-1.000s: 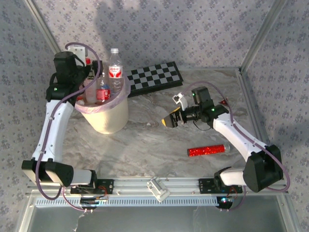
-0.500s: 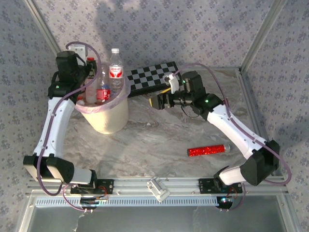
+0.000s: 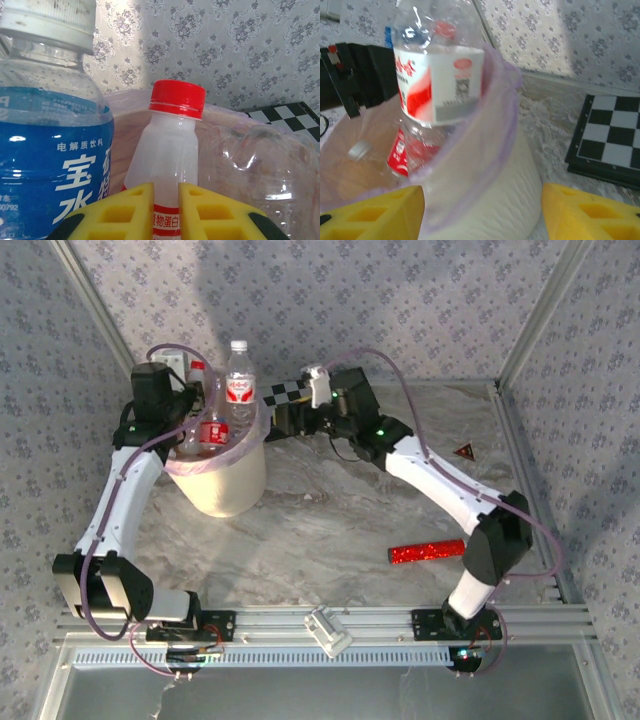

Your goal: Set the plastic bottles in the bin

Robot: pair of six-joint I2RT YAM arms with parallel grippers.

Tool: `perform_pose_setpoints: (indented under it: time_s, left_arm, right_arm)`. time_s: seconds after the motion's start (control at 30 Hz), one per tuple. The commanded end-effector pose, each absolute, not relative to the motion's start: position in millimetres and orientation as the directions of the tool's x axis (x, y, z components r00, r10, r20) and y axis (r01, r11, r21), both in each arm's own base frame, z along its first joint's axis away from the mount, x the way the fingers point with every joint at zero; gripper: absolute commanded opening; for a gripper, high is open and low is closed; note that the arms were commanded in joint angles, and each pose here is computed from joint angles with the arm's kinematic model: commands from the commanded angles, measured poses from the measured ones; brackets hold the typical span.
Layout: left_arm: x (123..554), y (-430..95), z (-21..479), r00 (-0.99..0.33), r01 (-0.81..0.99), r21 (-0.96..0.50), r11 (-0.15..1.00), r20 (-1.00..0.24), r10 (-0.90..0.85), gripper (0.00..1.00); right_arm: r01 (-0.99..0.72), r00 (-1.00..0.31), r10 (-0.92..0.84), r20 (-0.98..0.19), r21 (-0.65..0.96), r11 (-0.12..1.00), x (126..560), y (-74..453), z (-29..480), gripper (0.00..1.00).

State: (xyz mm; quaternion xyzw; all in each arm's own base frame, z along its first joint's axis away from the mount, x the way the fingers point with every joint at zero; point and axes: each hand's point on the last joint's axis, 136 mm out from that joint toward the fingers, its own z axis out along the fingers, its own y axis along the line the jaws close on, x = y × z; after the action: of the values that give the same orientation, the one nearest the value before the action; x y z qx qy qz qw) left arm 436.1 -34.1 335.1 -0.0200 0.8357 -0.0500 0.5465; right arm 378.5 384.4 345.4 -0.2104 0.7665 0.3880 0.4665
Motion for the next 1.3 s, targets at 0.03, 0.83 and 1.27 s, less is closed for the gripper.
perform_pose_setpoints:
  time_s: [0.03, 0.83, 1.27]
  left_arm:
    - [426, -37, 320, -0.455, 0.029, -0.132, 0.991, -0.885, -0.104, 0.23]
    - [332, -21, 455, -0.257, 0.022, -0.1, 0.995, -0.962, -0.091, 0.73]
    - [306, 77, 420, -0.208, -0.252, -0.35, 0.902, -0.891, -0.404, 0.73]
  right_arm:
    - [-0.661, -0.427, 0.113, -0.897, 0.395, 0.638, 400, 403, 363, 0.68]
    - [-0.666, -0.377, -0.044, -0.925, 0.238, 0.707, 398, 401, 380, 0.98]
    - [-0.466, -0.514, 0.022, -0.857, 0.301, 0.832, 377, 233, 359, 1.0]
